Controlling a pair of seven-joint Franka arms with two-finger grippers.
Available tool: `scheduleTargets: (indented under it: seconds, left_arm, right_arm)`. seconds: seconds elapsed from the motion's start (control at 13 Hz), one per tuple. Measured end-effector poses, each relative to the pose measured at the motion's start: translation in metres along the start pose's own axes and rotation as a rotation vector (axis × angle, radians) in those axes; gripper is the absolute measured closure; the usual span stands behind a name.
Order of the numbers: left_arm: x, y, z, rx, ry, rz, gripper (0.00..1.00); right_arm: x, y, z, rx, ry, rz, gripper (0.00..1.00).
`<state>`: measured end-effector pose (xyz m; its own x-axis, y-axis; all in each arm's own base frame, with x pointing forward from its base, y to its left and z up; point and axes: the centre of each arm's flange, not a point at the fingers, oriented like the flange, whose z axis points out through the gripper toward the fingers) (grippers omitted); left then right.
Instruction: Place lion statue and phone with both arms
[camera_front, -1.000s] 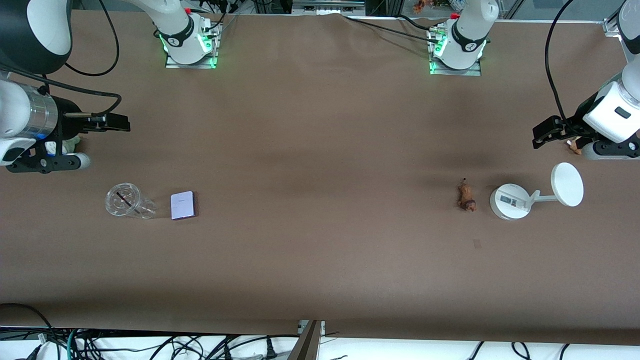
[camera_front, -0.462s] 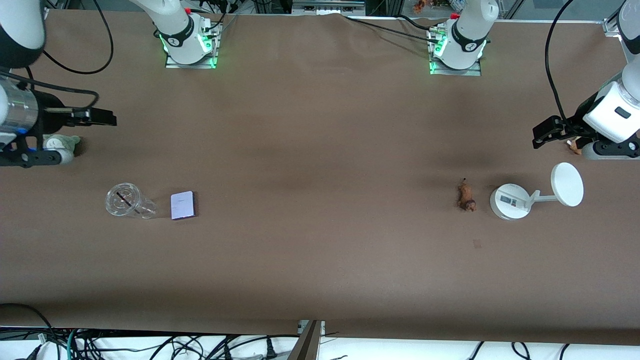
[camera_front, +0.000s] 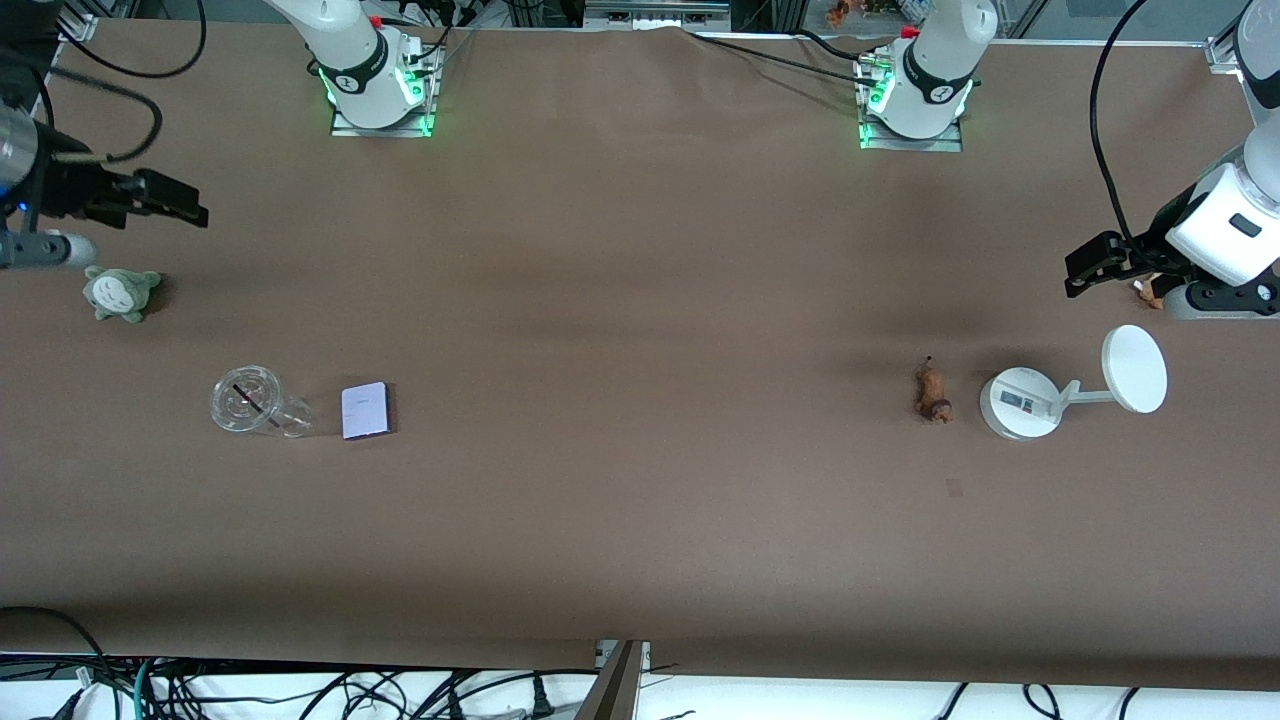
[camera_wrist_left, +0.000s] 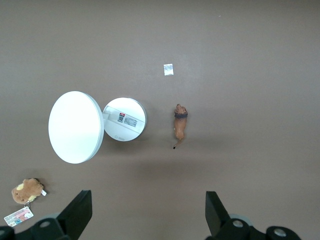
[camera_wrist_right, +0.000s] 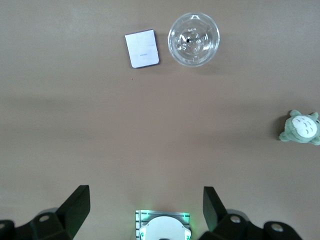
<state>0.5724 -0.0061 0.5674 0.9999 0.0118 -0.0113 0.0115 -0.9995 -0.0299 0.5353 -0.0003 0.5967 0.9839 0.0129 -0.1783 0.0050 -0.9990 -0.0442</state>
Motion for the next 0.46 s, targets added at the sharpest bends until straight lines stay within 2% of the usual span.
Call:
scheduleTargets:
  seconds: [0.15, 0.46]
  left_arm:
    - [0.0, 0.0, 0.0, 0.0, 0.0, 0.0, 0.0]
    - [0.0, 0.0, 0.0, 0.0, 0.0, 0.0, 0.0]
  right_arm:
    - [-0.0105, 0.003, -0.0075, -0.002, 0.015, 0.002, 0.0]
    - [-0.0096, -0.0005, -0.0058, -0.016, 0.011, -0.005, 0.0]
